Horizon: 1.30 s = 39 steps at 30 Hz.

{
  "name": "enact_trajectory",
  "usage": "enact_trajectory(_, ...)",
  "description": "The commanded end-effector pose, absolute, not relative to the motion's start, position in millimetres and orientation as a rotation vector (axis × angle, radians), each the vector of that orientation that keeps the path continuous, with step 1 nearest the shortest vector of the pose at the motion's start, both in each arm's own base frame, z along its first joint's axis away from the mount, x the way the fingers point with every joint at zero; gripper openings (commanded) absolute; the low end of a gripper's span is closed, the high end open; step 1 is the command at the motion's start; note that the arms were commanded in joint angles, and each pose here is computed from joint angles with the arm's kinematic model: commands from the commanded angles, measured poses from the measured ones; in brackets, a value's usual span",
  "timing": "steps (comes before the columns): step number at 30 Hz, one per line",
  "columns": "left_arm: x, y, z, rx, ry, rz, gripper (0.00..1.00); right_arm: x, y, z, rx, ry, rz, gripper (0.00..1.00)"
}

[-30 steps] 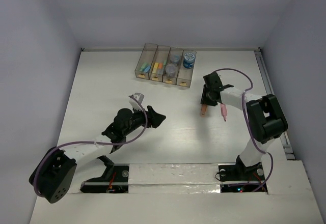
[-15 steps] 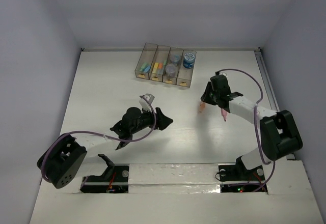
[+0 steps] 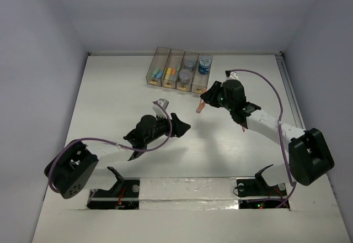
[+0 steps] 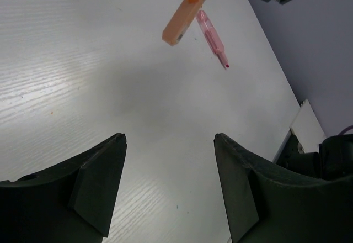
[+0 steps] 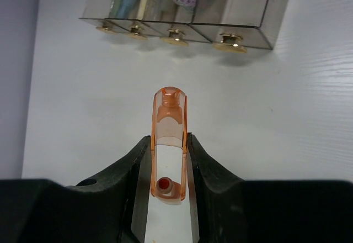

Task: Sort the stationery into containers
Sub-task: Pick up the pen from the center of the board.

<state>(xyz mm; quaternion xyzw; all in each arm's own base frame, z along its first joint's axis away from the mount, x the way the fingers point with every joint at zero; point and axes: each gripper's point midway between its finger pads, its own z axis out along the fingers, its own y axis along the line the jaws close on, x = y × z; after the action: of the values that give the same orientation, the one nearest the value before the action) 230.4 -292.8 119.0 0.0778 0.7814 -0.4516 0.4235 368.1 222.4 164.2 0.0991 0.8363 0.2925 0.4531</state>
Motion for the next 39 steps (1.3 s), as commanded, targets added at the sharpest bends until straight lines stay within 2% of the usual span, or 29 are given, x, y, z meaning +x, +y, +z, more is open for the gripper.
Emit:
enact_trajectory(1,251,-297,156,0.149,1.822,-1.105,0.62,366,252,207,0.199,1.956,0.902,0.05)
enact_trajectory(12,265,-293,188,0.179,1.659,-0.827,0.7,342,287,225,0.131,1.961,1.197,0.05)
enact_trajectory(28,270,-295,209,0.163,1.599,-0.804,0.68,319,302,223,0.081,1.979,1.378,0.06)
enact_trajectory(31,269,-298,209,0.176,1.595,-0.818,0.65,318,302,221,0.081,1.984,1.388,0.06)
enact_trajectory(39,266,-304,209,0.201,1.59,-0.842,0.41,318,304,219,0.087,1.982,1.4,0.06)
